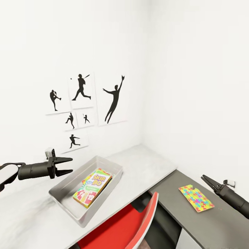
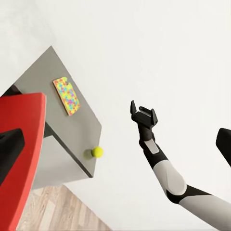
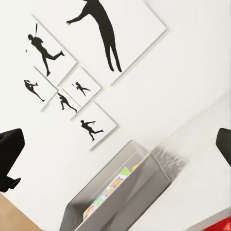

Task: Put all the toys in the child's room - the three board games (two on the bed and one on the table), the two jigsaw puzzles on the table, and the tennis ball on the table - inside the toy box on the table in the child's room.

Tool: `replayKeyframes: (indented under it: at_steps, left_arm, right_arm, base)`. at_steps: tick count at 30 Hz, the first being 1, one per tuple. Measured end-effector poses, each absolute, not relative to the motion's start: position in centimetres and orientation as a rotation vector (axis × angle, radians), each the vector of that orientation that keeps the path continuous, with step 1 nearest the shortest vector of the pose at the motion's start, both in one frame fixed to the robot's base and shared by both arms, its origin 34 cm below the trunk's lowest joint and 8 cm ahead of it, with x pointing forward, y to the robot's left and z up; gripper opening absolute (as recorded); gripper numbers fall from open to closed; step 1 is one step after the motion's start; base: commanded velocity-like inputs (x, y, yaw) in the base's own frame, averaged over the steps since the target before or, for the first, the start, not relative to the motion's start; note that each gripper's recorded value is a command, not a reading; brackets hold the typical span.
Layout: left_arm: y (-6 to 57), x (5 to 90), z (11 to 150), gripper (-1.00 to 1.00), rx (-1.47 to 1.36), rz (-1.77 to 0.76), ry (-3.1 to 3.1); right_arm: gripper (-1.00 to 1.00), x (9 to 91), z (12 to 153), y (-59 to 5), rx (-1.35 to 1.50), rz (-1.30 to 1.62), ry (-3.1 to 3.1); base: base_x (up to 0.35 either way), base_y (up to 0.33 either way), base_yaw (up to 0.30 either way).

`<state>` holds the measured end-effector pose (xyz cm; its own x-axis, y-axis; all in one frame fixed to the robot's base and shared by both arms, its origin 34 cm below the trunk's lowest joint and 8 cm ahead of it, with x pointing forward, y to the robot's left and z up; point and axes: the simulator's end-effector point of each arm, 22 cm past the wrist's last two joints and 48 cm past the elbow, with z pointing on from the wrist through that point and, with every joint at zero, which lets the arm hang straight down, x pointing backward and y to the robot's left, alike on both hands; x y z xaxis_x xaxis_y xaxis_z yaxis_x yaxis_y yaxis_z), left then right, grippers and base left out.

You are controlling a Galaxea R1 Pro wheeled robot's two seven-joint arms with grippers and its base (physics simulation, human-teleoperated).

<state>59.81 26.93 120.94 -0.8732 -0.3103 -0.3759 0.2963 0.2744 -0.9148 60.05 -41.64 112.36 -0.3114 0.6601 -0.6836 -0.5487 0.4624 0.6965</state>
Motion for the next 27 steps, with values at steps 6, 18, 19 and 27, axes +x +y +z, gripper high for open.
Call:
replayKeyframes:
  at_steps: [6, 18, 19, 27]
  left_arm:
    - [26.91, 59.69, 121.28, 1.0, -0.006, -1.637, 2.056]
    - [26.91, 59.58, 121.41, 1.0, -0.004, -1.635, 2.054]
    - [26.92, 59.58, 121.41, 1.0, -0.004, -1.635, 2.054]
    - [26.9, 59.58, 121.42, 1.0, -0.003, -1.634, 2.054]
  right_arm:
    - [1.0, 59.99, 112.71, -41.67, 0.1, 1.203, 1.448]
    - [1.0, 59.9, 112.81, -41.66, 0.1, 1.205, 1.445]
    - [1.0, 59.9, 112.8, -41.64, 0.1, 1.205, 1.445]
    - [1.0, 59.89, 112.82, -41.7, 0.102, 1.205, 1.444]
  base:
    - [-0.228, 0.0, -0.2]
    - [-0.036, 0.0, -0.027]
    - [-0.001, 0.0, -0.001]
    - [0.0, 0.0, 0.0]
